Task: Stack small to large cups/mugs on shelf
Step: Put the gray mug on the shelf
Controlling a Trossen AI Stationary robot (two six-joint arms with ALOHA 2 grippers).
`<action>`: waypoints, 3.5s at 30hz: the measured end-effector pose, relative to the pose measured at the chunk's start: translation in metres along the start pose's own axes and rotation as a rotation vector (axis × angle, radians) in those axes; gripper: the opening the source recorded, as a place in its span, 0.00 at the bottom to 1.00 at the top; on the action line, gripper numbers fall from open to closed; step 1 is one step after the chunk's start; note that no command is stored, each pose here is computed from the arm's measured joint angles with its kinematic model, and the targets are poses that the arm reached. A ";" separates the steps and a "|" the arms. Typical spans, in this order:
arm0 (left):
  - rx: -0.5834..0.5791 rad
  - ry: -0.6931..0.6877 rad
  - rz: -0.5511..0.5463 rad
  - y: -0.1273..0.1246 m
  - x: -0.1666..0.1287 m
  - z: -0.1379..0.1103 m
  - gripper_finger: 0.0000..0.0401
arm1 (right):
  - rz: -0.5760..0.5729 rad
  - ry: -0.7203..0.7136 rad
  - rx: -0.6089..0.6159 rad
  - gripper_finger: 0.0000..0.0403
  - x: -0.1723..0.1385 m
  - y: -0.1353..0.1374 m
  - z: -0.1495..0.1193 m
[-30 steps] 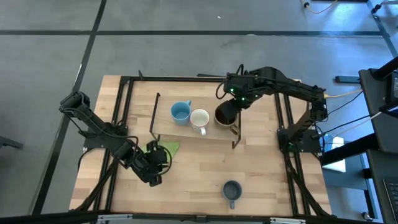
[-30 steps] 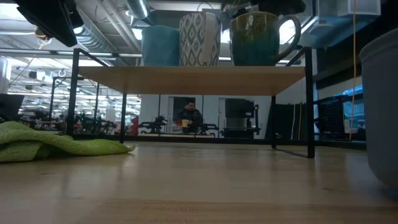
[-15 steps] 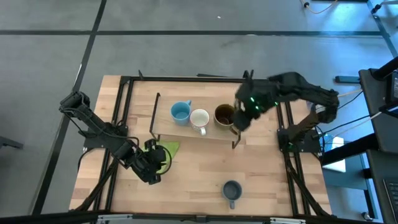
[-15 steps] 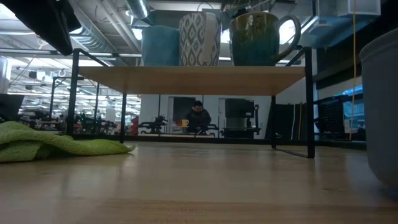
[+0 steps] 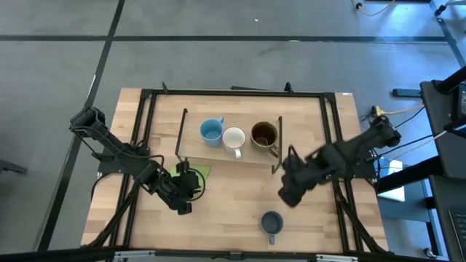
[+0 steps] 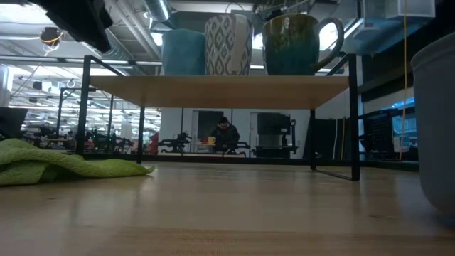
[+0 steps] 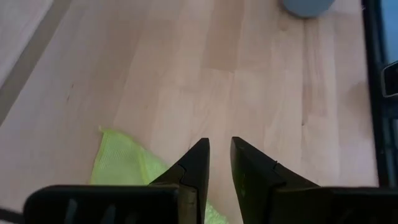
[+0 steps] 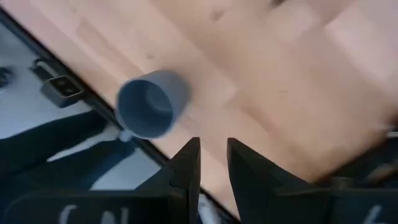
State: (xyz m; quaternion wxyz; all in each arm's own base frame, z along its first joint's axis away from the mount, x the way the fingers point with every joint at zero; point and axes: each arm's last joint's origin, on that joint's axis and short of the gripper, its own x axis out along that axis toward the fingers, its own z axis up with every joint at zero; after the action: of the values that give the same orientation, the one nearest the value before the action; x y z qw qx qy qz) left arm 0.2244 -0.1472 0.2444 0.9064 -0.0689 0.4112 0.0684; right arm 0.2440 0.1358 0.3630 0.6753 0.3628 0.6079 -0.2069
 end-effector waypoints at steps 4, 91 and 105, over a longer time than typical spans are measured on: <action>0.008 -0.008 -0.018 -0.004 -0.002 -0.001 0.15 | 0.119 0.013 0.030 0.20 0.038 0.017 -0.015; -0.007 0.032 -0.049 -0.018 -0.013 -0.019 0.15 | 0.343 -0.073 0.194 0.20 0.176 0.029 -0.027; -0.022 0.028 -0.053 -0.020 -0.015 -0.022 0.15 | 0.386 -0.048 0.141 0.20 0.157 0.050 -0.037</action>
State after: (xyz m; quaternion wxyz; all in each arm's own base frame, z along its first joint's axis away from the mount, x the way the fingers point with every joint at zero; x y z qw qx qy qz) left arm 0.2024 -0.1720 0.2429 0.9012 -0.0906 0.4211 0.0481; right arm 0.2824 0.2215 0.2227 0.6896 0.5138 0.4950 -0.1244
